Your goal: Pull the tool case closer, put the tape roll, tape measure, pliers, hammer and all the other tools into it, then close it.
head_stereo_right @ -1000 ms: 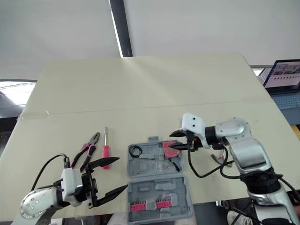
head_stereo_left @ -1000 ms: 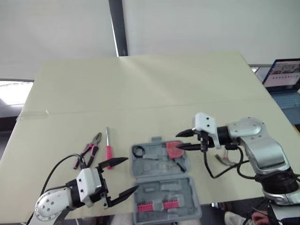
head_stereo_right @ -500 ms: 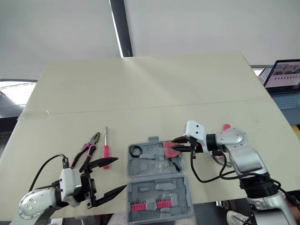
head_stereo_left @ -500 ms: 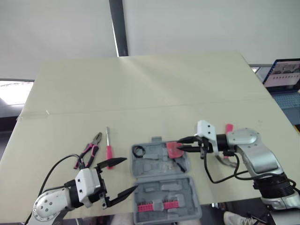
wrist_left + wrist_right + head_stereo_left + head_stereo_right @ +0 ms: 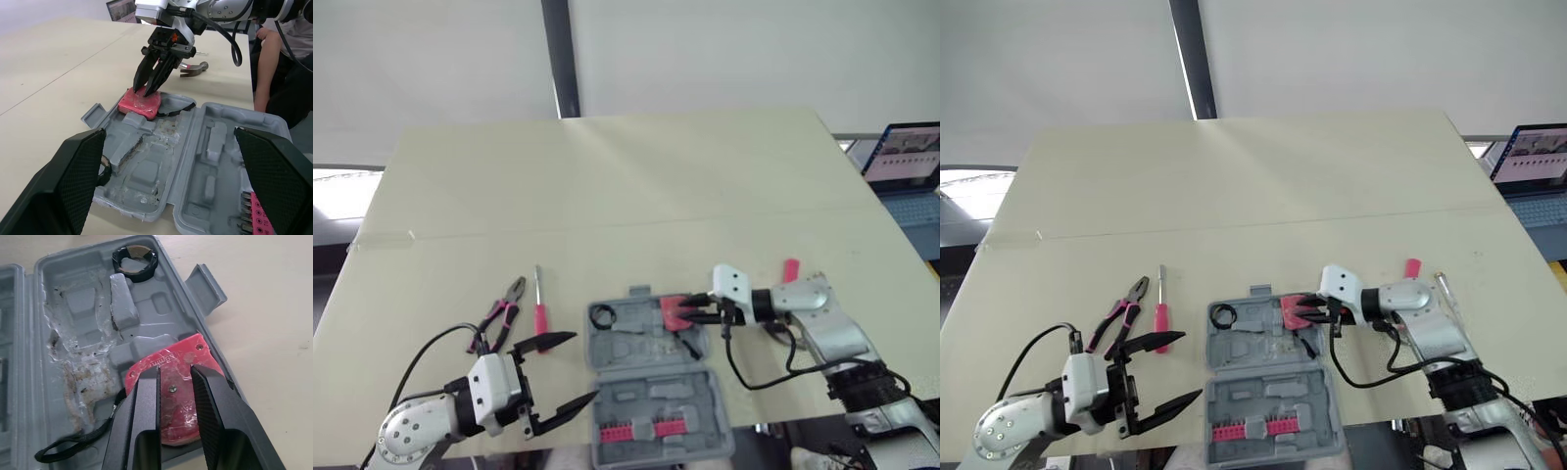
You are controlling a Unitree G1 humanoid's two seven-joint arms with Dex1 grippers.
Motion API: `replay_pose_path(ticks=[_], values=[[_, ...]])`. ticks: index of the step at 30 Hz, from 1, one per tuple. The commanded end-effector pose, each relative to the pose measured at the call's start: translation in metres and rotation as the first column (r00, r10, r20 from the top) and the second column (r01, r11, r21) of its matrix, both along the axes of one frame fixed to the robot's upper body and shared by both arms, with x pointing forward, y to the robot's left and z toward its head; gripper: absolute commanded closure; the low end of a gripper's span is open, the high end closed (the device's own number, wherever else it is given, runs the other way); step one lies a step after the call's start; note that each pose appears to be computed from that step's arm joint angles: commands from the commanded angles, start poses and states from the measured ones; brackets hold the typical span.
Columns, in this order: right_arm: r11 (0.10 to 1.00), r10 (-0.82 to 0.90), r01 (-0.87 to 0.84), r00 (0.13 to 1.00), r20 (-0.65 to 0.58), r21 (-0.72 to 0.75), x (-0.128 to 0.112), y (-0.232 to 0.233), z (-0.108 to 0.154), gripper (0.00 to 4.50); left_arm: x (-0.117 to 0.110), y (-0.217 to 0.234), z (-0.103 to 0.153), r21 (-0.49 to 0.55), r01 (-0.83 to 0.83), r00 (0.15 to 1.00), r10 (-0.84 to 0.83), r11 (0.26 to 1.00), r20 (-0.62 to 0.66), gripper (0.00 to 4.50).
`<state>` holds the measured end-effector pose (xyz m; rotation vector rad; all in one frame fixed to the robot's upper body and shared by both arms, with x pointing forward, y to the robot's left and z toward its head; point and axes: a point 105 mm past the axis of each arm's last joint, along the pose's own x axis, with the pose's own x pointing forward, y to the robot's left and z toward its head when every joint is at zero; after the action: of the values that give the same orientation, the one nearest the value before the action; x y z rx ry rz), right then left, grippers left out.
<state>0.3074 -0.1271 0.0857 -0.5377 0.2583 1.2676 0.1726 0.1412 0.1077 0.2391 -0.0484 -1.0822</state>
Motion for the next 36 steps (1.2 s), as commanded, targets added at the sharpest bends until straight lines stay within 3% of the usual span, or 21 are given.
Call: replay_pose_path(ticks=[1,25,36], values=[[1.0,-0.005,0.005,0.999,0.042,0.004,0.006,0.0,0.004,3.46,-0.003,-0.002,0.009,0.003,0.006,1.0,-0.006,1.0,0.027,0.0],[0.994,-0.015,0.003,0.994,-0.111,-0.107,-0.006,-0.004,-0.039,3.46,-0.004,-0.004,0.014,0.002,-0.006,1.0,0.006,1.0,0.023,0.0],[0.995,-0.051,0.043,0.994,-0.101,-0.089,0.0,-0.004,-0.04,3.46,-0.003,0.001,0.013,-0.019,-0.041,0.999,0.041,0.999,0.014,0.0]])
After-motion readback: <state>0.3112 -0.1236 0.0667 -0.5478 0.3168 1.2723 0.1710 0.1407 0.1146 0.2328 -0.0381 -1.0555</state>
